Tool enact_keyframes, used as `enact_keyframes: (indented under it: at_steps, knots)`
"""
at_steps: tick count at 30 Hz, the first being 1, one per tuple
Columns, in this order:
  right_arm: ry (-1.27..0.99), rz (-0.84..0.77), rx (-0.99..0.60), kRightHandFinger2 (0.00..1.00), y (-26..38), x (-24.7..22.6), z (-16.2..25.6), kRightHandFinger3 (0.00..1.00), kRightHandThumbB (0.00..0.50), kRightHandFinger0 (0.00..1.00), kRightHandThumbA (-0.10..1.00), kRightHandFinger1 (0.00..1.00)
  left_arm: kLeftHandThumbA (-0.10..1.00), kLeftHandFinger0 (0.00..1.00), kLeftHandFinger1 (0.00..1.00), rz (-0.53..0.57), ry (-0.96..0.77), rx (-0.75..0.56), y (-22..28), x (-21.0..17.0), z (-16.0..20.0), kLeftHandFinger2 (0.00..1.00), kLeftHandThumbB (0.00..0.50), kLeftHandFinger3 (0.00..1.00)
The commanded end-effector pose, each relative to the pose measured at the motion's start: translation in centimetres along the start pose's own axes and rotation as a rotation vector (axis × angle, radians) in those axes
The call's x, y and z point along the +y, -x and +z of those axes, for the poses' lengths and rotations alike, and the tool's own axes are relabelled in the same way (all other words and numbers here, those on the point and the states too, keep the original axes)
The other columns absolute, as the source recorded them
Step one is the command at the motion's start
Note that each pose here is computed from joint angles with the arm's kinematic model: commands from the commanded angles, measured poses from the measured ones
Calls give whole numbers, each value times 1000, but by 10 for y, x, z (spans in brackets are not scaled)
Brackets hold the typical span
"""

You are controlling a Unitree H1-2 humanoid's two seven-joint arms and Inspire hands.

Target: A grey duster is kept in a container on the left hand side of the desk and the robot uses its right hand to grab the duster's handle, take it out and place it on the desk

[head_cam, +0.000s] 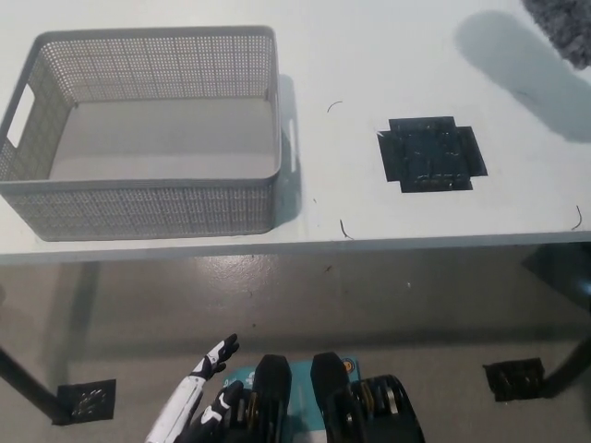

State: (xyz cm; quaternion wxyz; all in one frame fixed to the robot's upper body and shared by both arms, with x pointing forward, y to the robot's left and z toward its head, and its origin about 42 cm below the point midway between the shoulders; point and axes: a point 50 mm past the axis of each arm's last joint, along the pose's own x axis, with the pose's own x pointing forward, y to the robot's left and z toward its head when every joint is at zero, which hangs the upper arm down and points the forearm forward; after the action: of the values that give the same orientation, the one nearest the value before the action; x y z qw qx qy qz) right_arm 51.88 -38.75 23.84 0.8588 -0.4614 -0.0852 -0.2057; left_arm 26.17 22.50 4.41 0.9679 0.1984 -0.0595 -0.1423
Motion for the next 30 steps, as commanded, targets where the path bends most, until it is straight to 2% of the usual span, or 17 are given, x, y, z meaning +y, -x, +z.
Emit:
enact_keyframes:
  at_steps: [1, 2, 4, 5, 6, 7, 8, 9, 11, 15, 17, 19, 21, 24, 27, 30]
  knots:
    - [114, -174, -260, 656, -25, -43, 30, 257, 268, 0, -100, 263, 932, 1000, 1000, 50, -4, -63, -1, 9, 7, 1000, 98, 1000]
    - [126, -182, -286, 661, -25, -44, 31, 298, 261, 0, -100, 290, 932, 1000, 1000, 48, -5, -64, -1, 9, 7, 1000, 98, 1000]
    - [159, -199, -376, 674, -24, -44, 38, 412, 281, 33, -100, 389, 938, 1000, 1000, 43, -6, -60, -2, 10, 8, 1000, 105, 1000]
    - [179, -171, -381, 846, -24, -43, 42, 634, 314, 159, 45, 534, 939, 1000, 1000, 41, -6, -60, -3, 10, 8, 1000, 104, 1000]
    - [198, -144, -390, 944, -25, -43, 44, 792, 406, 399, 292, 734, 940, 1000, 1000, 38, -5, -60, -4, 11, 8, 1000, 99, 1000]
    - [213, -127, -400, 877, -25, -42, 44, 793, 426, 455, 346, 730, 940, 1000, 1000, 36, -5, -59, -4, 11, 9, 1000, 99, 1000]
    - [239, -34, -421, 1000, -25, -42, 47, 1000, 482, 932, 493, 1000, 940, 1000, 1000, 32, -7, -58, -5, 11, 9, 1000, 100, 1000]
    - [235, 5, -427, 1000, -24, -42, 47, 1000, 498, 1000, 517, 1000, 940, 1000, 1000, 30, -11, -58, -5, 11, 10, 1000, 101, 1000]
    - [222, 25, -429, 1000, -22, -41, 47, 1000, 500, 1000, 532, 1000, 941, 1000, 1000, 29, -14, -57, -5, 11, 10, 1000, 103, 1000]
    - [209, 50, -423, 1000, -19, -39, 50, 1000, 498, 1000, 711, 1000, 941, 1000, 1000, 27, -18, -59, -7, 13, 11, 1000, 110, 1000]
    - [189, 69, -408, 1000, -19, -39, 50, 1000, 499, 1000, 697, 1000, 935, 1000, 1000, 24, -14, -63, -8, 13, 11, 1000, 102, 1000]
    - [174, 117, -378, 1000, -20, -39, 50, 1000, 500, 1000, 770, 1000, 928, 1000, 1000, 22, -15, -60, -8, 13, 12, 1000, 107, 1000]
    - [129, 176, -327, 1000, -23, -42, 55, 1000, 500, 1000, 772, 1000, 926, 1000, 1000, 27, -24, -65, -11, 16, 14, 1000, 110, 1000]
    - [81, 217, -308, 1000, -23, -46, 59, 1000, 500, 1000, 842, 1000, 907, 1000, 1000, 32, -17, -69, -10, 15, 13, 1000, 104, 1000]
    - [-28, 286, -277, 1000, -24, -56, 65, 1000, 500, 1000, 858, 1000, 907, 1000, 1000, 37, -22, -67, -10, 15, 12, 1000, 113, 1000]
    - [-205, 386, -239, 1000, -29, -73, 72, 1000, 500, 1000, 740, 1000, 910, 1000, 1000, 38, -20, -56, -10, 15, 13, 1000, 121, 1000]
